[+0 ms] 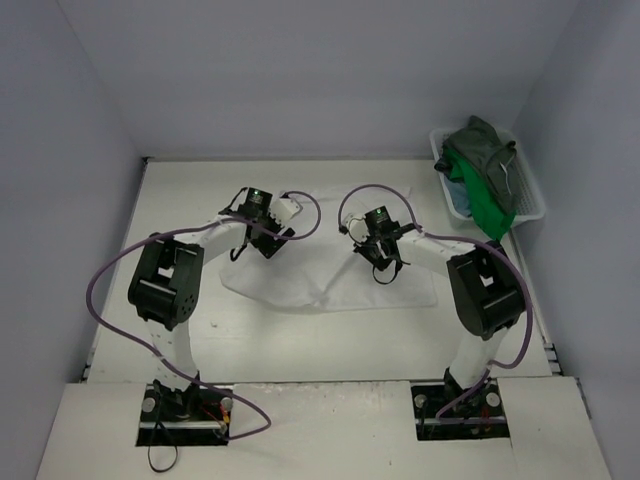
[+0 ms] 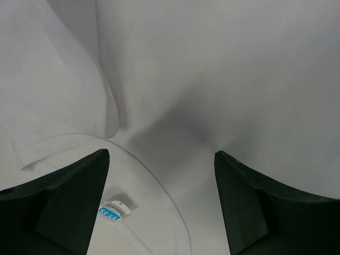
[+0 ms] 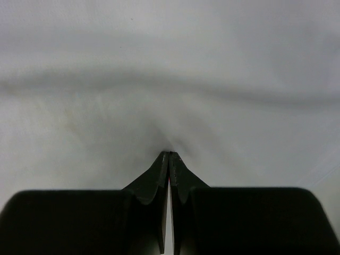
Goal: Fold and stack the t-shirts
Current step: Flatten the tshirt out
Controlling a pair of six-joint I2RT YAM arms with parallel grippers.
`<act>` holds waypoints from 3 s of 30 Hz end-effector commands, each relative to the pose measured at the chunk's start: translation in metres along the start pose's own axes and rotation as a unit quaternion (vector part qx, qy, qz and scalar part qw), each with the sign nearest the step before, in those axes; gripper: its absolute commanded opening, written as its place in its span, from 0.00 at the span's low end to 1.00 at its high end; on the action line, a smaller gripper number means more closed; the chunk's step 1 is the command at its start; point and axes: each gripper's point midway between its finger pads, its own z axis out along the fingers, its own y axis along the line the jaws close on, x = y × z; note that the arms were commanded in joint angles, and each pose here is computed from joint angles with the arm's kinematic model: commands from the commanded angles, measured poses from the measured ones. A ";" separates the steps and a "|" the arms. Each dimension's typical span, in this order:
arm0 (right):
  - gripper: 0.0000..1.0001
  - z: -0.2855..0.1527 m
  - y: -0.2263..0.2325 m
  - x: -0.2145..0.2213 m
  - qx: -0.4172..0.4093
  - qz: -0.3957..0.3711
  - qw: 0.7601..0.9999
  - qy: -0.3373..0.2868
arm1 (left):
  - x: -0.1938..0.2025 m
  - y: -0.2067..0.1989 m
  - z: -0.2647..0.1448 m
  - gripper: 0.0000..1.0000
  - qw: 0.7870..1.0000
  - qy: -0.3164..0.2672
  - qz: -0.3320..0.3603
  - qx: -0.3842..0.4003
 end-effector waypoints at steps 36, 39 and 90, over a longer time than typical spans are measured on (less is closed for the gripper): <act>0.00 -0.081 0.017 0.018 -0.061 -0.090 0.994 0.001 | -0.016 -0.042 -0.153 0.58 0.990 -0.051 0.043 0.121; 0.00 -0.080 0.013 0.004 -0.061 -0.085 0.994 -0.011 | -0.045 -0.025 -0.161 0.59 0.991 -0.082 0.049 0.098; 0.02 -0.064 0.013 -0.016 -0.079 -0.035 0.995 -0.048 | -0.094 0.061 -0.038 0.64 0.995 -0.092 -0.028 -0.005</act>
